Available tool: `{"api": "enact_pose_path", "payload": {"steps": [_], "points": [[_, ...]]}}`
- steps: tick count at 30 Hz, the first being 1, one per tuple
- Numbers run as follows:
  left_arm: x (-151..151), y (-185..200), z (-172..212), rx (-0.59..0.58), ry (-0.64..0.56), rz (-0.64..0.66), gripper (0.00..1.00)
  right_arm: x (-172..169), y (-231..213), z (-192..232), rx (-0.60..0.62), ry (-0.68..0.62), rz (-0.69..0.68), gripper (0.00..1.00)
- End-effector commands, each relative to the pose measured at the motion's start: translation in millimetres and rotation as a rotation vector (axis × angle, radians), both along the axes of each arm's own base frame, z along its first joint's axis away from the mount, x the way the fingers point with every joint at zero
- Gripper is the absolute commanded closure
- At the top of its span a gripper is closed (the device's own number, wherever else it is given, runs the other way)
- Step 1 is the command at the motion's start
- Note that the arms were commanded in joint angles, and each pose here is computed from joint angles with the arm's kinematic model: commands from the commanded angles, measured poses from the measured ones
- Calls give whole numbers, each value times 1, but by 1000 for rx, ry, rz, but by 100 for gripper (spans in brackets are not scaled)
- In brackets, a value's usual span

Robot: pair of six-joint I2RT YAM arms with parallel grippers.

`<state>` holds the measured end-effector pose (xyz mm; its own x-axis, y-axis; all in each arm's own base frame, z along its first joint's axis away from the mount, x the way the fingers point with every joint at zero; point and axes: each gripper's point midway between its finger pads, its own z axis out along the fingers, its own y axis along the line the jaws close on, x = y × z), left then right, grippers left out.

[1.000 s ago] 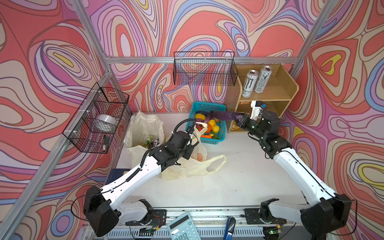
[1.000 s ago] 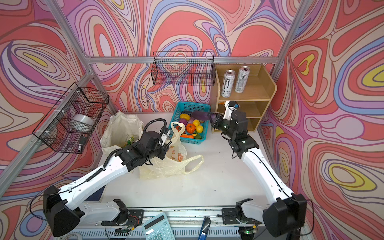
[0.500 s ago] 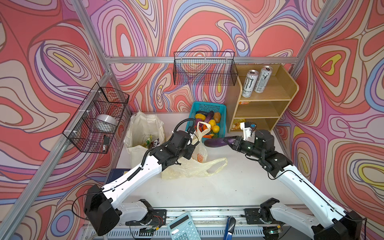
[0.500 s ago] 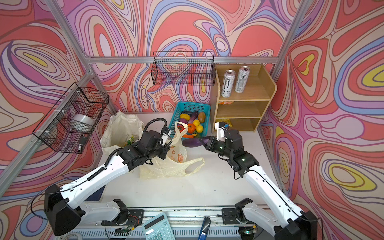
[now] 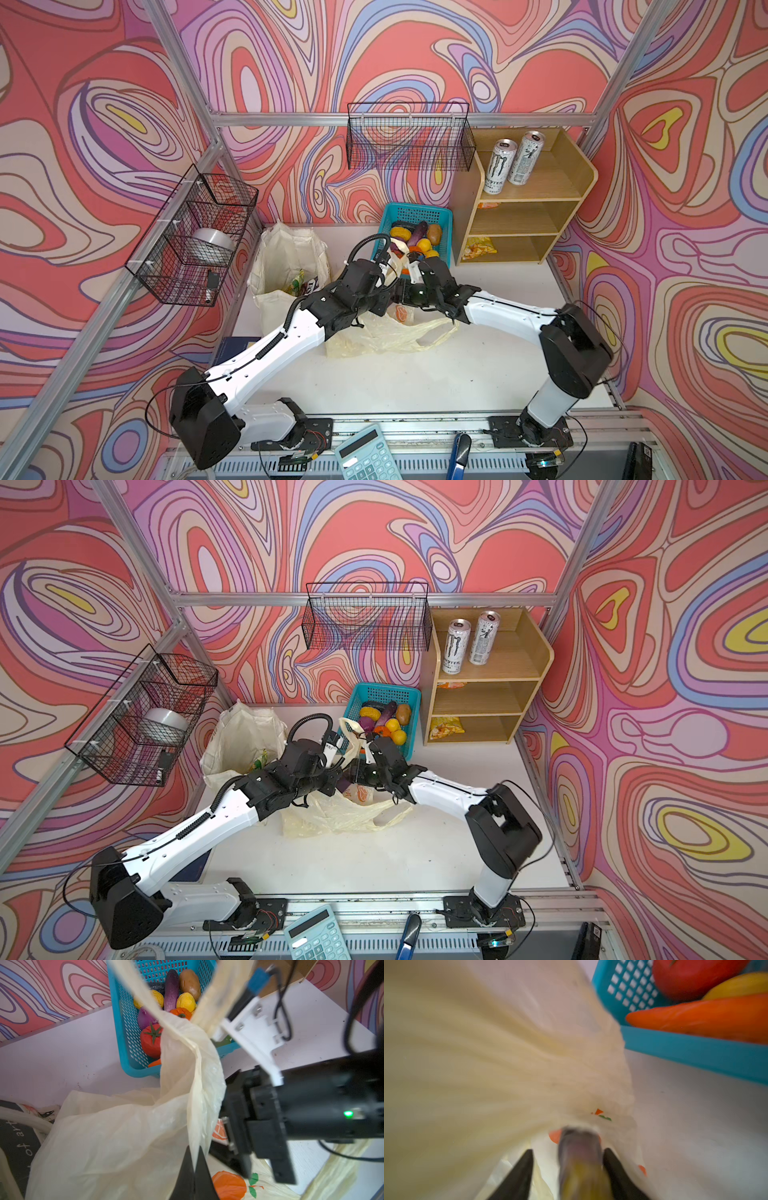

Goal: Place the mixed food into the grocery bags and tie them

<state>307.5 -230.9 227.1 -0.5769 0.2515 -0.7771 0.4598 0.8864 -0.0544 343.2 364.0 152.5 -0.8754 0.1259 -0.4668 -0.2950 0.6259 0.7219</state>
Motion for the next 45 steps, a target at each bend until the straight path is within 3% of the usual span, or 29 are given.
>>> {"api": "enact_pose_path", "payload": {"steps": [1,9,16,23,29,41,45], "points": [[10,6,7,-36,-10,58,100,-10,5,26,25,-56,68,18],[17,38,0,-56,11,141,100,-22,-37,82,-9,-139,57,17],[4,48,-4,-78,0,133,100,20,-108,116,-72,-192,-153,22],[-5,66,-10,-59,-18,185,100,71,-148,83,-296,-179,-340,31],[-12,76,-18,-44,-21,207,100,92,-153,35,-423,-139,-361,37],[-13,77,-26,-28,3,213,100,110,-154,-30,-530,-72,-351,46],[-12,76,-27,-31,11,214,100,111,-151,-42,-517,-51,-343,53]]}}
